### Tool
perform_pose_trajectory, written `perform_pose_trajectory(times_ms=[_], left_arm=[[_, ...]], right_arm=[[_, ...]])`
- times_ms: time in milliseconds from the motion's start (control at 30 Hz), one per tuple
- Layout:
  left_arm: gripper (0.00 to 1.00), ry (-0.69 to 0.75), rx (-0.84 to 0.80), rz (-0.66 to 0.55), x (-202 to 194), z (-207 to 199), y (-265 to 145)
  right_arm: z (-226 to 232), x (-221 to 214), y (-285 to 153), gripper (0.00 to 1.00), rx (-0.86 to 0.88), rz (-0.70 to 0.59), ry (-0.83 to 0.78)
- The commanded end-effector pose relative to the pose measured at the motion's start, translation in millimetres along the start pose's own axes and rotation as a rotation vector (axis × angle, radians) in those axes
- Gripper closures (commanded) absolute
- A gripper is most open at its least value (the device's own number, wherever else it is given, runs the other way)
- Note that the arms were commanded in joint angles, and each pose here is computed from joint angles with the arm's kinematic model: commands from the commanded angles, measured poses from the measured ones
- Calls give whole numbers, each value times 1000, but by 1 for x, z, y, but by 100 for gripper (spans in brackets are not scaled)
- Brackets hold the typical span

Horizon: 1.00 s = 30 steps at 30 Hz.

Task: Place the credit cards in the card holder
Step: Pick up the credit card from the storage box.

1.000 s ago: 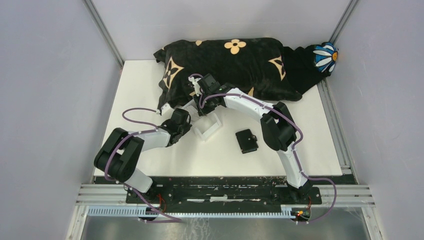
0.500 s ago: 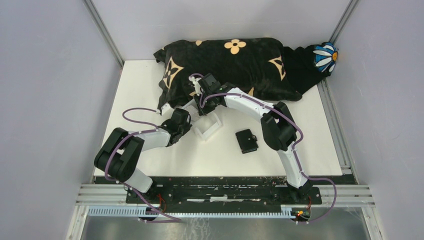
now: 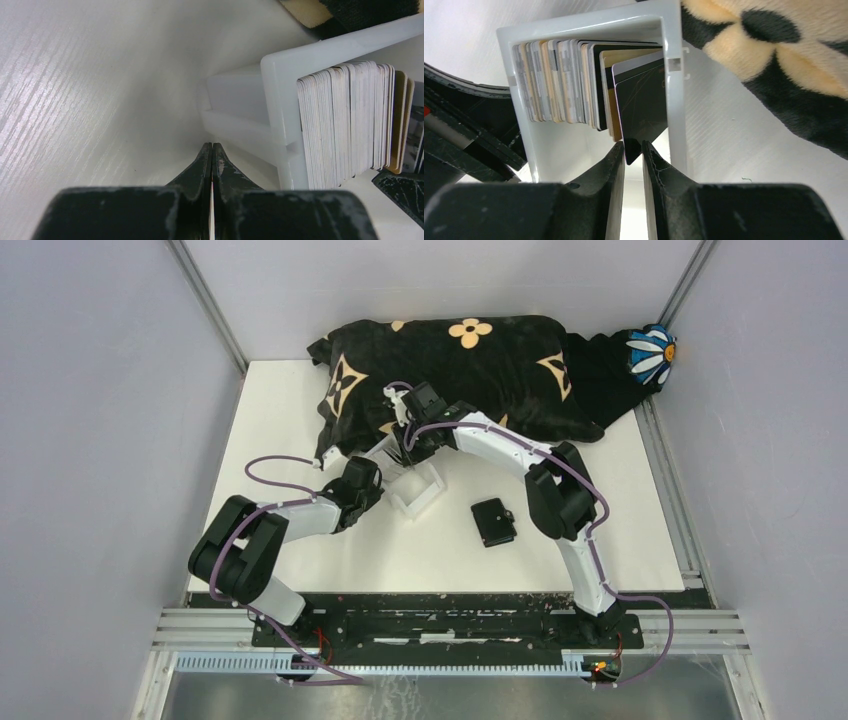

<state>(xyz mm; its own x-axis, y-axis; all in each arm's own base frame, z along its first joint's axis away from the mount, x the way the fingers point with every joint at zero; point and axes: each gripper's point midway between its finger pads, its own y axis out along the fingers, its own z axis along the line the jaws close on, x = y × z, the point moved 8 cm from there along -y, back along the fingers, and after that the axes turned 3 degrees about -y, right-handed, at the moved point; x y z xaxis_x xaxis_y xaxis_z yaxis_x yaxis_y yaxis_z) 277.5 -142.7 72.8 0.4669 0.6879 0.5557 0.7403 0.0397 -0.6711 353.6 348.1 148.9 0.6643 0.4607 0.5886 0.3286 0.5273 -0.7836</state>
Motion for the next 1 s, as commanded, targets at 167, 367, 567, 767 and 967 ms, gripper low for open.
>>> perform_pose_trajectory(times_ms=[167,367,567,767,967], left_arm=[[97,-16,-38,-16,6,-11,-3],[97,-16,-39,-15,5,-11,-3],[97,-16,-40,-13,5,-11,-3],[97,-19,-40,-10,4,-10,-2],[97,-19,-42,-11,4,-10,-2]], right_arm=[[-4,14,-25,72,-22,-65,0],[-5,14,-27,71,-22,-69,2],[-5,15,-31,70,-23,-76,2],[-6,15,-29,71,-28,-73,0],[-7,19,-28,71,-36,-81,-1]])
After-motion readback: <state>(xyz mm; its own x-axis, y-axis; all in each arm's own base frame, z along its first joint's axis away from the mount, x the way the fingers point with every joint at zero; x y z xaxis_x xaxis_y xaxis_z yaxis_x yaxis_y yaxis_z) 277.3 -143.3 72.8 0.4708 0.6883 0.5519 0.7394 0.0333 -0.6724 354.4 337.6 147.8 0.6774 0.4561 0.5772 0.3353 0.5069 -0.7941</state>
